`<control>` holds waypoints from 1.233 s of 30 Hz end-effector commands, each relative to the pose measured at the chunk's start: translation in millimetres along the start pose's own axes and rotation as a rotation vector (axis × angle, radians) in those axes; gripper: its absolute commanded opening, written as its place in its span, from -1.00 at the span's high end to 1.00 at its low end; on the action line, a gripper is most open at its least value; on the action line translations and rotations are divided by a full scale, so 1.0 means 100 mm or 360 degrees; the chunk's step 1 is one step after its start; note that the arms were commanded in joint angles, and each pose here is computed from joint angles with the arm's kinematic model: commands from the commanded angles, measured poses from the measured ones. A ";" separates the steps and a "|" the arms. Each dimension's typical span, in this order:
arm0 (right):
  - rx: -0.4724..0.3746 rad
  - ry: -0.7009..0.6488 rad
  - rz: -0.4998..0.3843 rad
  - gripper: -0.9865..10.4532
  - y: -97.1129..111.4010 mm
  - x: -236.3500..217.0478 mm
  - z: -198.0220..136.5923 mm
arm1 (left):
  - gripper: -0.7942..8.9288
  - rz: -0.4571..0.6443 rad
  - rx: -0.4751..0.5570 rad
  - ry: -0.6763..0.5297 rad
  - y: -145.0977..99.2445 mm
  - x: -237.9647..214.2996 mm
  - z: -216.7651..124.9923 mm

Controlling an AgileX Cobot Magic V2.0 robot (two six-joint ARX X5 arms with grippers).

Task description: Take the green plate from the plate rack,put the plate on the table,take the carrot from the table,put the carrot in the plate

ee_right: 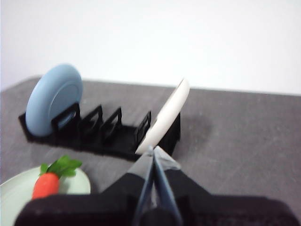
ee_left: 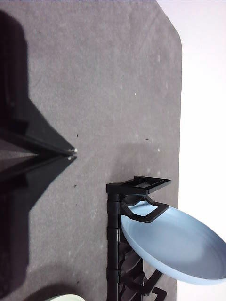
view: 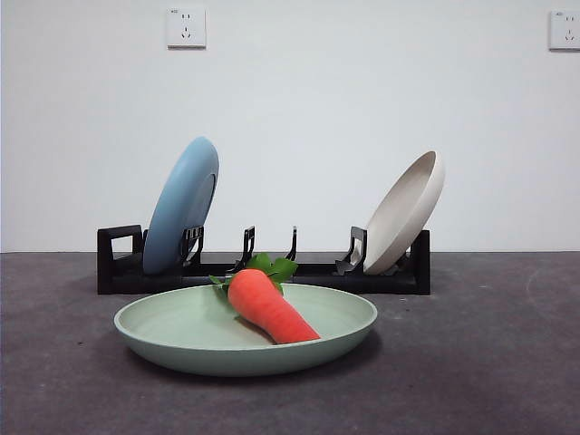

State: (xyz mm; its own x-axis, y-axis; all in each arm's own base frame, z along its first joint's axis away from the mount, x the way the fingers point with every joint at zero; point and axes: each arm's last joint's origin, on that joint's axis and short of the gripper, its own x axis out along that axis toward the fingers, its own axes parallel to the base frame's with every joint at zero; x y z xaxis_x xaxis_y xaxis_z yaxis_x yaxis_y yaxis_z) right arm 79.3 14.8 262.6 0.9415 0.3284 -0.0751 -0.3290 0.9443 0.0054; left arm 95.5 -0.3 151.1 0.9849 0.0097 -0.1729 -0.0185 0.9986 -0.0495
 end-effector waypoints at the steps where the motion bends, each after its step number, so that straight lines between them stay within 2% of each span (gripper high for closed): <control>1: 0.0067 -0.0050 -0.0003 0.83 -0.02 0.09 -0.33 | 0.84 0.0007 -0.0010 0.0011 0.00 0.01 -0.04; 7: 0.0139 -0.0039 -0.0045 0.83 -0.04 0.17 -0.81 | 0.84 0.0007 -0.0010 0.0010 0.00 0.01 -0.04; 15: 0.0215 0.0096 -0.0056 0.83 -0.05 0.23 -1.10 | 0.84 0.0007 -0.0010 0.0010 0.00 0.01 -0.04; 37: 0.0241 0.0127 -0.0059 0.83 -0.05 0.23 -1.12 | 0.84 0.0007 -0.0010 0.0010 0.00 0.01 -0.04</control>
State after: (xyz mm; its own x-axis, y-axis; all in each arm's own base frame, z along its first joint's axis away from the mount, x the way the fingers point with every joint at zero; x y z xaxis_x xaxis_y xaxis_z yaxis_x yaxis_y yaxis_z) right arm 94.2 15.3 154.2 0.9435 0.2994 -0.1416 -0.2808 0.9499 0.1373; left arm 95.5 -0.3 151.0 0.9848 0.0101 -0.1732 -0.0189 0.9986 -0.0494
